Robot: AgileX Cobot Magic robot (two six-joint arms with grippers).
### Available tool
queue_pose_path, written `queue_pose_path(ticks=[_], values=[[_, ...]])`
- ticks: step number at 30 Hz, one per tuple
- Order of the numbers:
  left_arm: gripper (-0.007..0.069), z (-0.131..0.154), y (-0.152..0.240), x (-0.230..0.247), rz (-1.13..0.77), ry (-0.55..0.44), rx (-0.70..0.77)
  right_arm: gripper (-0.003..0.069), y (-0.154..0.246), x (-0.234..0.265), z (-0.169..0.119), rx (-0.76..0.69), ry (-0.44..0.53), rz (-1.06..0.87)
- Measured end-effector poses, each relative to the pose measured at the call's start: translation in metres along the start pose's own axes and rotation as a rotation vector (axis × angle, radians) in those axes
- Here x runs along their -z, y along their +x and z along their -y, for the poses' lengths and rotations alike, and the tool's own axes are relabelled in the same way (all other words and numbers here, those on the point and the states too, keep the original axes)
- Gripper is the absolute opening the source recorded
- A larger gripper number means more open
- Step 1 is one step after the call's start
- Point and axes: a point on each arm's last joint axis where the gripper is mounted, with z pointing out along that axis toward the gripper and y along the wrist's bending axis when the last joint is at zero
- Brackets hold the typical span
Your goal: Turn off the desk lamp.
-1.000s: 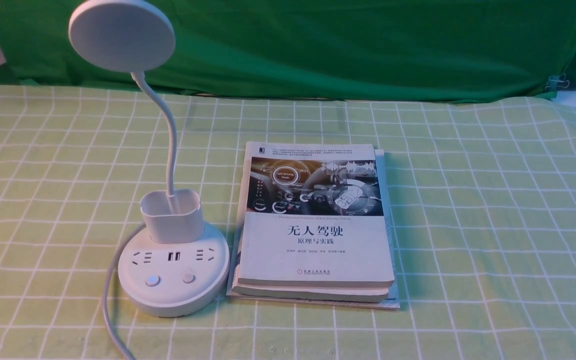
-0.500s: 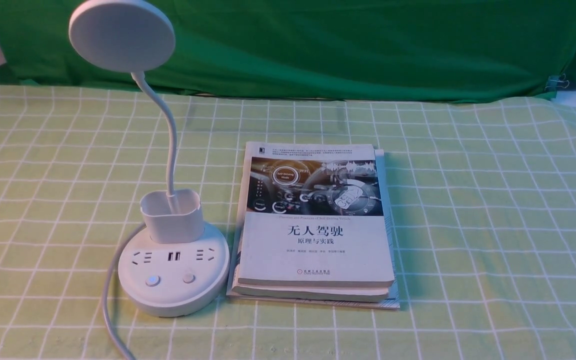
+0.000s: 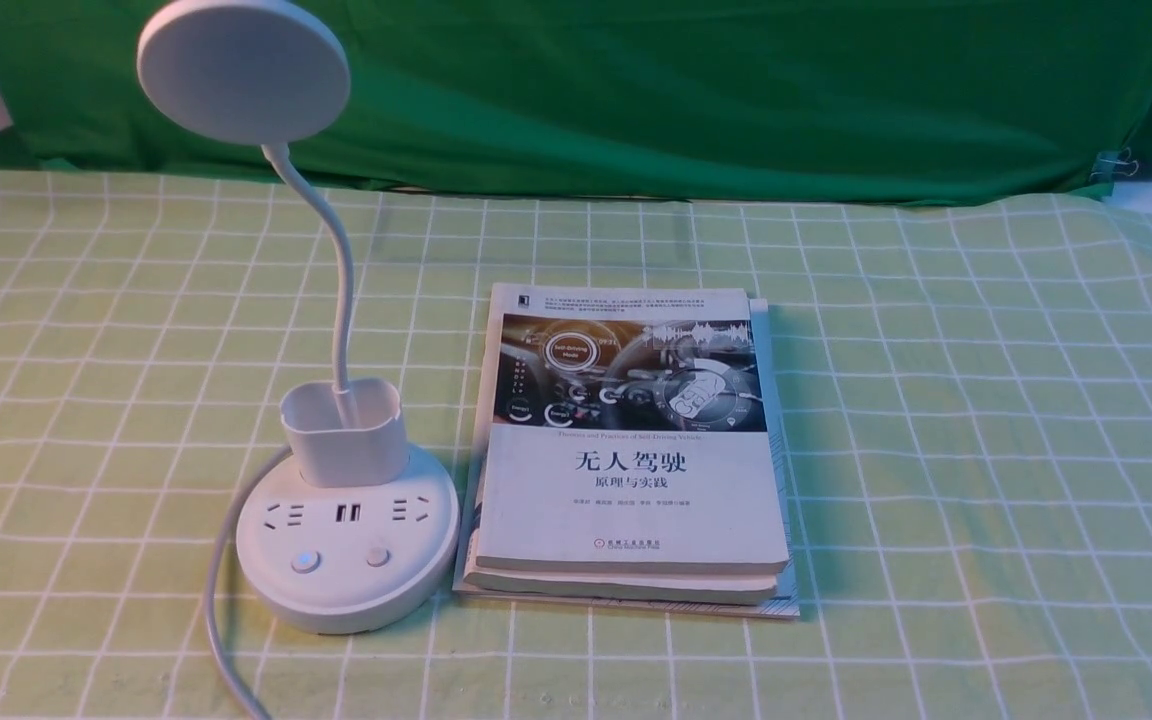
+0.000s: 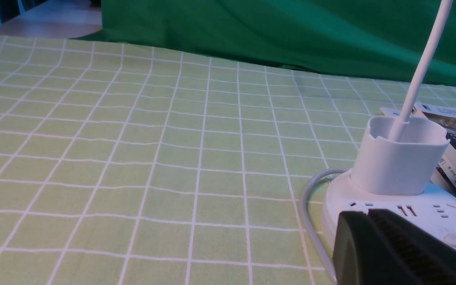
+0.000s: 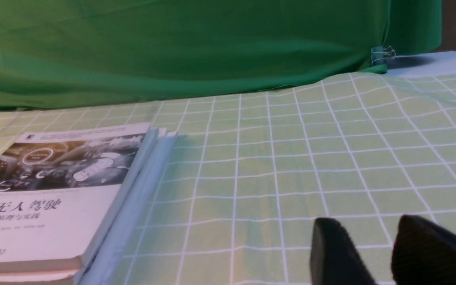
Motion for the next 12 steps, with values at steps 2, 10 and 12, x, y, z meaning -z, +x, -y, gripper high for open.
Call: queue_pose_path(ticks=[2, 10, 12], values=[[0.0004, 0.0, 0.0, 0.0, 0.0, 0.0, -0.003, 0.0237, 0.0, 0.0, 0.0, 0.0, 0.0, 0.0], [0.0004, 0.0, 0.0, 0.0, 0.0, 0.0, -0.006, 0.0237, 0.0, 0.0, 0.0, -0.001, 0.0, 0.0], [0.0004, 0.0, 0.0, 0.0, 0.0, 0.0, -0.006, 0.0237, 0.0, 0.0, 0.0, 0.0, 0.0, 0.0]])
